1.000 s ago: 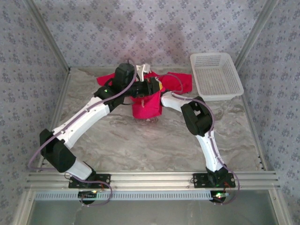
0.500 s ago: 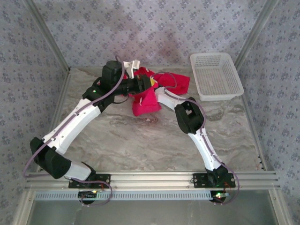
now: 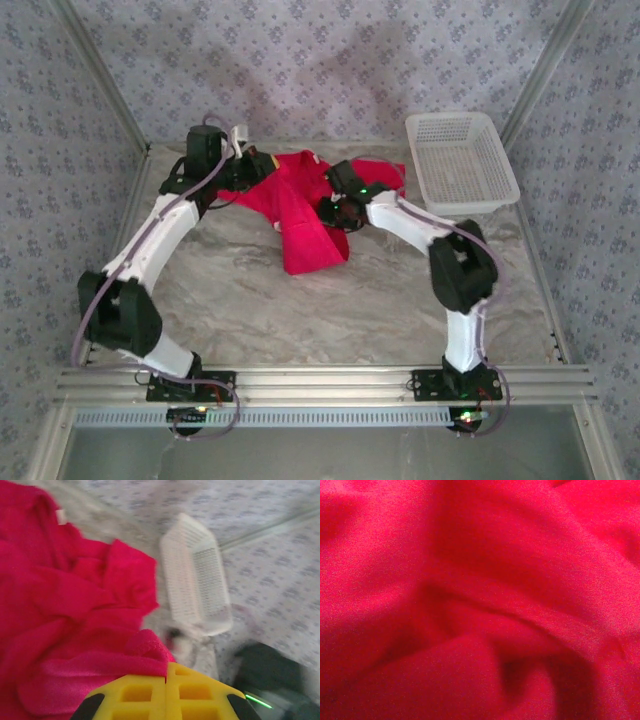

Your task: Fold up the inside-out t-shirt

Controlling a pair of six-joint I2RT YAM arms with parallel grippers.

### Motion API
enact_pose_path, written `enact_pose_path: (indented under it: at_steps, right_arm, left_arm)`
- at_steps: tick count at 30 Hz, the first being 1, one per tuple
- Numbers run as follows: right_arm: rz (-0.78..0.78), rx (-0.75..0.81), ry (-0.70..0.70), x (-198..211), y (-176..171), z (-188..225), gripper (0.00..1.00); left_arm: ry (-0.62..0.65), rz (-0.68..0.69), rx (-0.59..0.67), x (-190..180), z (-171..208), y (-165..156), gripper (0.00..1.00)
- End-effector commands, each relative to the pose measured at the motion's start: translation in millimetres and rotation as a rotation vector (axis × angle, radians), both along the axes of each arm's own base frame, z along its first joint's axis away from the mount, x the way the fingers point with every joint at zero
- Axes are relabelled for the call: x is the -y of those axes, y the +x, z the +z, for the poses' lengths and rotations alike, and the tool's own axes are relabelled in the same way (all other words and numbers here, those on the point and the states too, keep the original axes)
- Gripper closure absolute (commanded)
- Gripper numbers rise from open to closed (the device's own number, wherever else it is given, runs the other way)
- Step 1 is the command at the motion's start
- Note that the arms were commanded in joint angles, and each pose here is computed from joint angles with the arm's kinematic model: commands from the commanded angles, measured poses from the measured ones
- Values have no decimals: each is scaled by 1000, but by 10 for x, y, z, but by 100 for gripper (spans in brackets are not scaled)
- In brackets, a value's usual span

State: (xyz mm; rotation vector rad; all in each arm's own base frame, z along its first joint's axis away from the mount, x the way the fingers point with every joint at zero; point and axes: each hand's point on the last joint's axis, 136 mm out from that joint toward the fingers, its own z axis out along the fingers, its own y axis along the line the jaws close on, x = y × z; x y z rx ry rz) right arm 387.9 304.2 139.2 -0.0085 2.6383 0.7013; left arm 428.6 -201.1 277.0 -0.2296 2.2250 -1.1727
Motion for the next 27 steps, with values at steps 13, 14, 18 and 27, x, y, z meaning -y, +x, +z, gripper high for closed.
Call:
enact_pose_path:
  at_steps: [13,14,18,27]
  right_arm:
    - [66,461,315,955,-798,2064,100]
    - [41,464,312,1008,-772,2024,100]
    - [-9,366,273,1068,-655,1607,100]
    - [-79,346,133,1255,-567,1284,100]
  left_arm:
    - [66,164,-279,-893,-1555,128,100]
    - [65,162,-273,-889,-1545,91,100]
    - [64,165,-251,-897,-1460,-5,100]
    - [102,155,-170,-888,-1076,-145,100]
